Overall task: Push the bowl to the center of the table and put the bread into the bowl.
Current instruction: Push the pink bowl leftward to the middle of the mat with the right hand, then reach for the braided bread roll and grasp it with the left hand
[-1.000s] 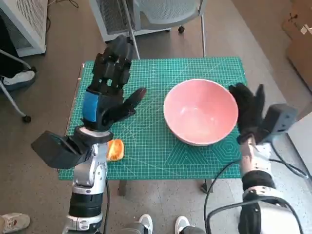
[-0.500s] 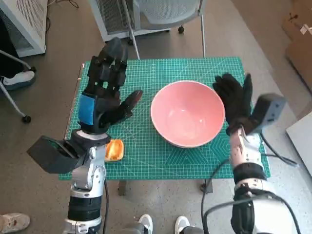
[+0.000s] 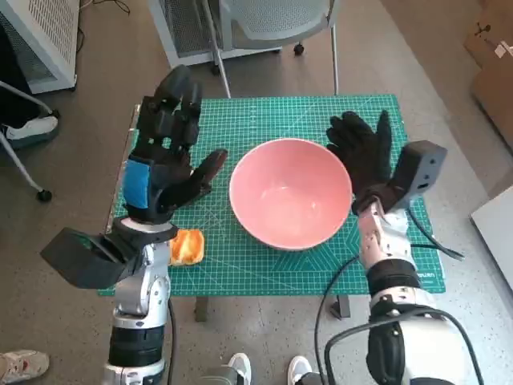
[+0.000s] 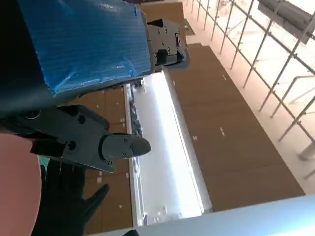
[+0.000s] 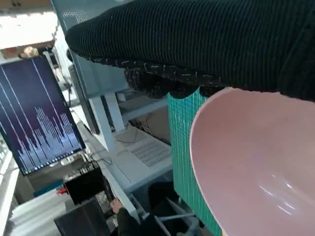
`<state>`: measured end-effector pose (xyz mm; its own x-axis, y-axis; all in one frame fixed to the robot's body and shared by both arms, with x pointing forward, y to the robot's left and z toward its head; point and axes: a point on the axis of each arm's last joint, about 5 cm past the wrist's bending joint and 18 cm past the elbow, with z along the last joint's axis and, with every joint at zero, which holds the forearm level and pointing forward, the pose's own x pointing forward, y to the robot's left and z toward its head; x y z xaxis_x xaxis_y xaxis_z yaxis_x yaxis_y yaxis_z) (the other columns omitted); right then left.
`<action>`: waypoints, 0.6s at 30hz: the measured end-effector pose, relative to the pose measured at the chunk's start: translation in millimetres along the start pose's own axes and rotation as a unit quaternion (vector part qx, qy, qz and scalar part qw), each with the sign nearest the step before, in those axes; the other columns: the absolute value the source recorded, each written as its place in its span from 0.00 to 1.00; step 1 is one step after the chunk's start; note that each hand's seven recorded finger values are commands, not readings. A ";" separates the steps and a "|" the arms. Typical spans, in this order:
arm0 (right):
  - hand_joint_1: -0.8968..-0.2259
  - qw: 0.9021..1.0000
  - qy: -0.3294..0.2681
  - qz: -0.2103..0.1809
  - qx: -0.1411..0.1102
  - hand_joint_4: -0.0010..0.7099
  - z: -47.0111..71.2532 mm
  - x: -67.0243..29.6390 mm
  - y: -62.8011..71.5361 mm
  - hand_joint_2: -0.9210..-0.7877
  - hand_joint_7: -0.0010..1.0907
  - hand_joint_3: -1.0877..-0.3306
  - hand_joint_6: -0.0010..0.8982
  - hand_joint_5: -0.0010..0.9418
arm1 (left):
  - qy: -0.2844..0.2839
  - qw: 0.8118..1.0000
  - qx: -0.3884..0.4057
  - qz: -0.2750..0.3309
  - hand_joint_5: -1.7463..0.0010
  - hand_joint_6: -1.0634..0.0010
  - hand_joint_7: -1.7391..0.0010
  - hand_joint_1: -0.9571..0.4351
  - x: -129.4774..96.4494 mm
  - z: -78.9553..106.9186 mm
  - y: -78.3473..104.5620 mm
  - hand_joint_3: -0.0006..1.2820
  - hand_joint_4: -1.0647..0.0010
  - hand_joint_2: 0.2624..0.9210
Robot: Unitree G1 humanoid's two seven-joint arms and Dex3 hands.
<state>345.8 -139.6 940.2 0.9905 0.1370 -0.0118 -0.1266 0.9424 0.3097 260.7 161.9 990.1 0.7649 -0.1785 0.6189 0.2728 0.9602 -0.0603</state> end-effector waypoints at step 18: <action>0.72 0.998 -0.067 0.014 -0.013 0.37 21.4 0.9 -14.2 0.00 0.01 0.51 0.40 0.01 | -0.002 1.000 0.009 0.010 0.99 1.00 0.72 0.60 -5.3 1.8 2.5 0.25 0.89 0.97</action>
<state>349.6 -159.4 956.1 0.9847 0.1222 0.1243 -0.1533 0.9466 0.2835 256.2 165.6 988.1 0.7674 -0.1585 0.6213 0.2471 0.9672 -0.0585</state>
